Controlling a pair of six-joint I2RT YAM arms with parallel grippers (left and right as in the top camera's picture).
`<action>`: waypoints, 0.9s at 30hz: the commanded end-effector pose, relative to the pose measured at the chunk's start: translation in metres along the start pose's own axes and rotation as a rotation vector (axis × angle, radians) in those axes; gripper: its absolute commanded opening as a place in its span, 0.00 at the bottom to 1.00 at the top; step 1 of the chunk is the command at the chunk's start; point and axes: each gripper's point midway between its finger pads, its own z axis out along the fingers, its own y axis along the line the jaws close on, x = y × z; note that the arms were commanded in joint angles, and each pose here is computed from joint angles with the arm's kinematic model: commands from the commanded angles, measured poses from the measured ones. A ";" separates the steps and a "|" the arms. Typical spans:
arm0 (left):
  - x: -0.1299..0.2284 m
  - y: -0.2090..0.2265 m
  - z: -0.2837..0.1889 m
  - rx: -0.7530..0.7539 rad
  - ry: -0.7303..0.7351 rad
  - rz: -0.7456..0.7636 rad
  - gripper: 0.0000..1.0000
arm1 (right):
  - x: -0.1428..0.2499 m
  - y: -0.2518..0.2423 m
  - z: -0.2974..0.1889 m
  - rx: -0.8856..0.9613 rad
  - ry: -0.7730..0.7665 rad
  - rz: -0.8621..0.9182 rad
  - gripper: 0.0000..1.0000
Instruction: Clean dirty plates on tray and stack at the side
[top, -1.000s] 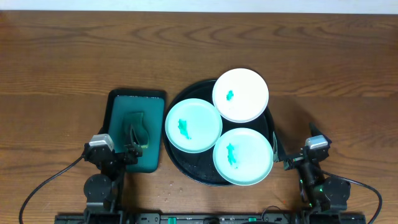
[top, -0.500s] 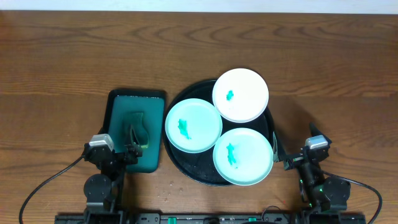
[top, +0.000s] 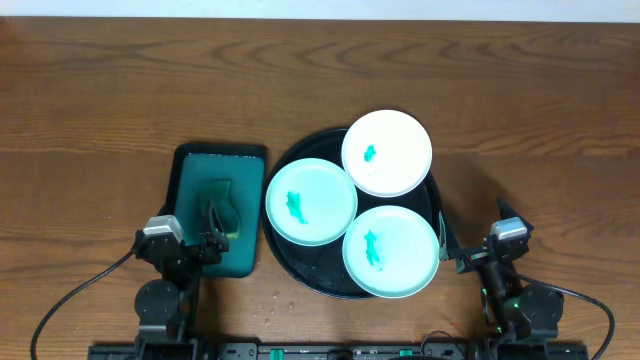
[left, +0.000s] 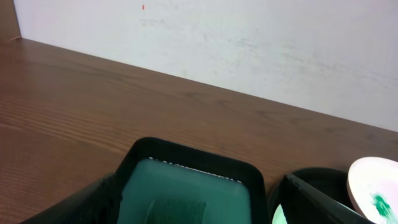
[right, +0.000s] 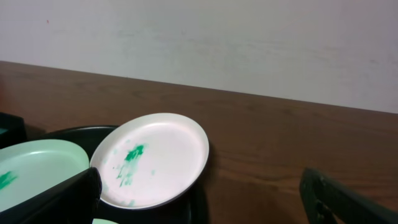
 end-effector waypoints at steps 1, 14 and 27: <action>0.015 0.007 0.000 -0.027 0.048 -0.006 0.82 | 0.001 0.003 0.000 -0.011 0.003 0.010 0.99; 0.014 0.007 0.000 -0.027 0.046 -0.006 0.82 | 0.001 0.003 0.000 -0.011 0.003 0.010 0.99; 0.017 -0.006 0.000 0.043 0.066 -0.016 0.82 | 0.001 0.003 0.000 -0.011 0.003 0.010 0.99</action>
